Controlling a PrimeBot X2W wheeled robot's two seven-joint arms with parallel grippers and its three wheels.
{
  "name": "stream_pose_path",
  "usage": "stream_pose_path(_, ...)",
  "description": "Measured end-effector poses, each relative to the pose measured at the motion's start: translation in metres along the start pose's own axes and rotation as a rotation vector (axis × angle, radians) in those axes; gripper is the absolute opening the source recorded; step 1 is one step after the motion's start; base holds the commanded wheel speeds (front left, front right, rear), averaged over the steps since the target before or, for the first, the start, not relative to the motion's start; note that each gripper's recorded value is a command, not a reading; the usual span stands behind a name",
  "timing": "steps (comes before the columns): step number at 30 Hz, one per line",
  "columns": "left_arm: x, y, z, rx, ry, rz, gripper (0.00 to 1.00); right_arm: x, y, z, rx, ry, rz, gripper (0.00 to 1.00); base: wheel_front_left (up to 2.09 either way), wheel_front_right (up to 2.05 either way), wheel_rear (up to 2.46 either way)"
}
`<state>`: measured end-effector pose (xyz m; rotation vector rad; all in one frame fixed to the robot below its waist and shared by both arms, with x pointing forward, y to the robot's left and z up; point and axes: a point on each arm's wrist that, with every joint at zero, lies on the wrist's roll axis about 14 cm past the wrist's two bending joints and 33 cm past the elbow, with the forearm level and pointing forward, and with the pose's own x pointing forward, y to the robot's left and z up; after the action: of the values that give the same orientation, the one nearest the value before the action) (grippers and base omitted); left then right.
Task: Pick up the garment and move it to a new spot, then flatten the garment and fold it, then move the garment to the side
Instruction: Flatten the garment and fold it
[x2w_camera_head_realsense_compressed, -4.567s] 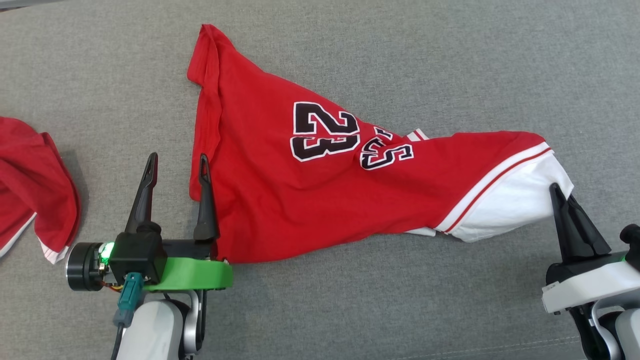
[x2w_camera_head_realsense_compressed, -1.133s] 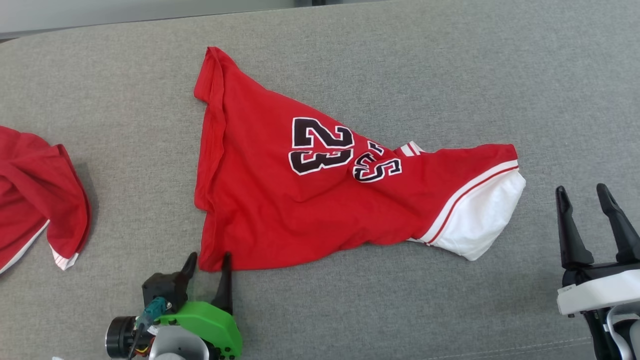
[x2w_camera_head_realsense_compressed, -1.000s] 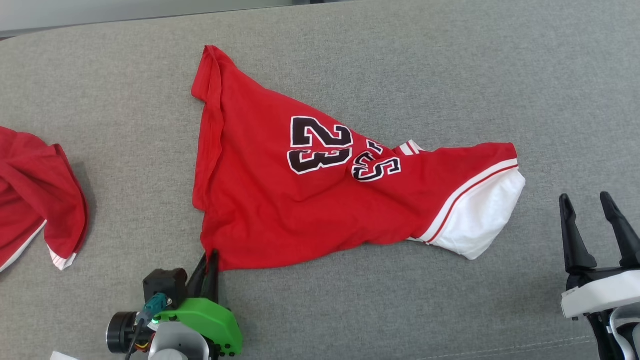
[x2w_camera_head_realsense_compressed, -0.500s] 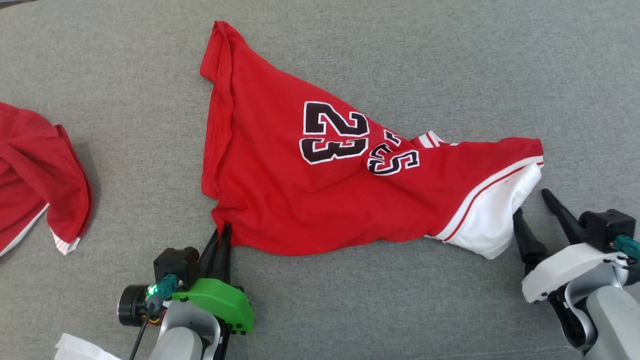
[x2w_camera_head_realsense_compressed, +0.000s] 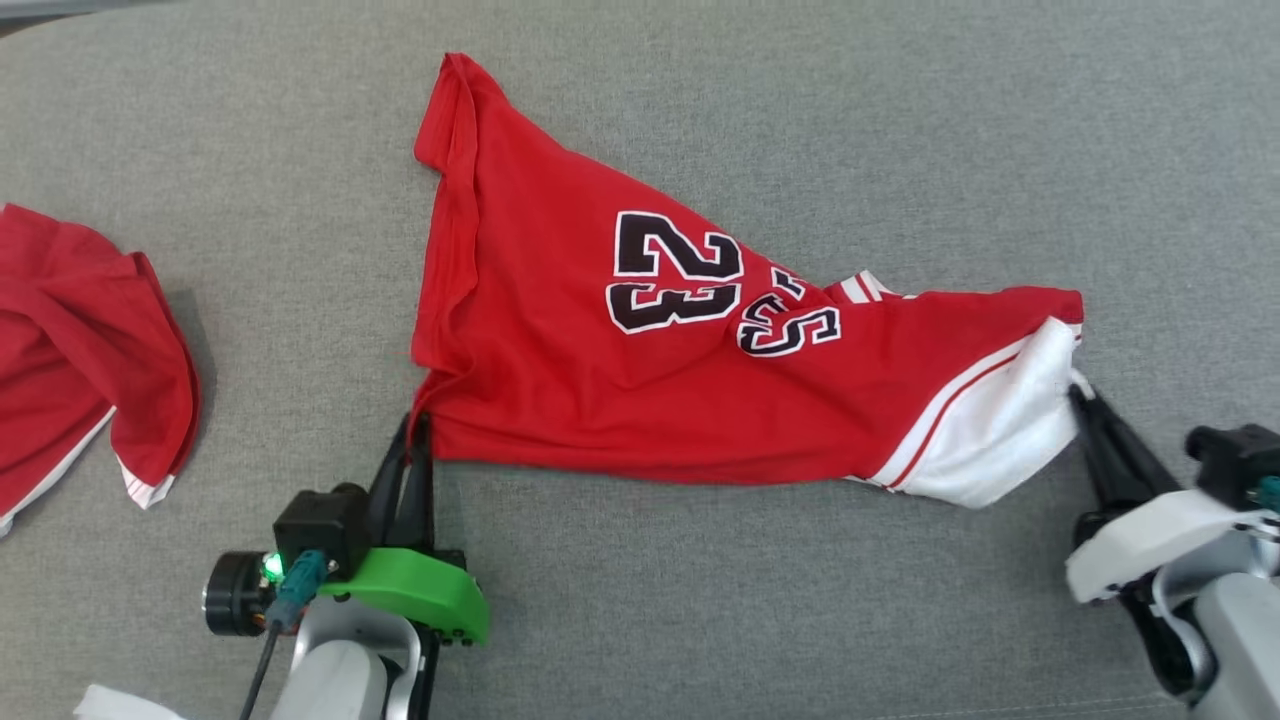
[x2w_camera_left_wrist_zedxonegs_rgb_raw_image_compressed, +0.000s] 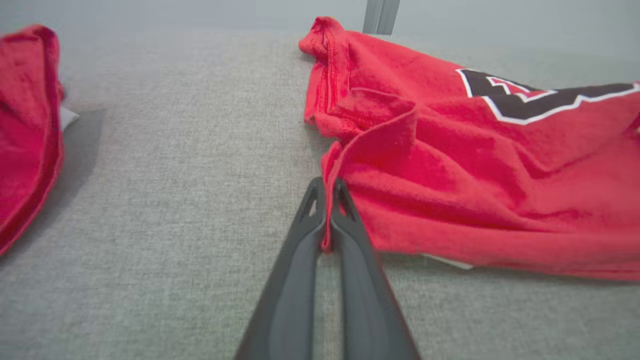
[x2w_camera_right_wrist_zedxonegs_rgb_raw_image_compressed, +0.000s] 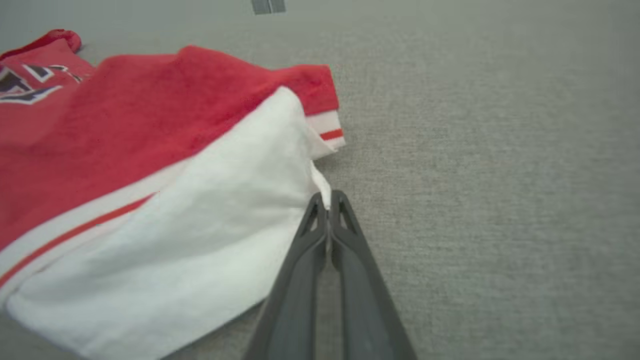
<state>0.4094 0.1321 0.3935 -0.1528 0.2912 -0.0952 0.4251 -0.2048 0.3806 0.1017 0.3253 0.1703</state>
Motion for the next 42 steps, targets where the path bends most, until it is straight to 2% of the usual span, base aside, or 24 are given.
stream_pose_path(2,0.0,0.0,0.018,0.017,-0.063,-0.001,0.0,-0.006,-0.012,0.019,0.002,-0.064,-0.036,0.0,0.0,0.0,0.0)
stream_pose_path(6,-0.007,-0.003,0.073,0.068,-0.241,-0.013,0.0,-0.022,-0.025,0.087,-0.031,-0.28,-0.085,0.0,0.0,0.0,0.0)
stream_pose_path(11,-0.027,-0.025,0.151,0.138,-0.486,-0.079,0.0,-0.057,-0.028,0.163,-0.115,-0.523,-0.117,0.0,0.0,0.0,0.0)
stream_pose_path(20,-0.101,-0.061,0.305,0.302,-0.962,-0.16,0.0,-0.163,-0.016,0.337,-0.394,-1.05,-0.174,0.0,0.0,0.0,0.0)
stream_pose_path(24,-0.134,-0.076,0.354,0.346,-1.13,-0.193,0.0,-0.209,-0.009,0.388,-0.471,-1.206,-0.202,0.0,0.0,0.0,0.0)
stream_pose_path(28,-0.145,-0.087,0.38,0.361,-1.199,-0.227,0.0,-0.223,-0.01,0.412,-0.483,-1.242,-0.209,0.0,0.0,0.0,0.0)
stream_pose_path(31,-0.131,-0.09,0.387,0.352,-1.174,-0.252,0.0,-0.207,-0.013,0.417,-0.463,-1.203,-0.183,0.0,0.0,0.0,0.0)
stream_pose_path(35,-0.092,-0.088,0.391,0.289,-1.098,-0.28,0.0,-0.175,-0.017,0.423,-0.434,-1.149,-0.148,0.0,0.0,0.0,0.0)
stream_pose_path(42,0.007,-0.08,0.392,0.186,-0.96,-0.281,0.0,-0.103,-0.021,0.447,-0.393,-1.091,-0.093,0.0,0.0,0.0,0.0)
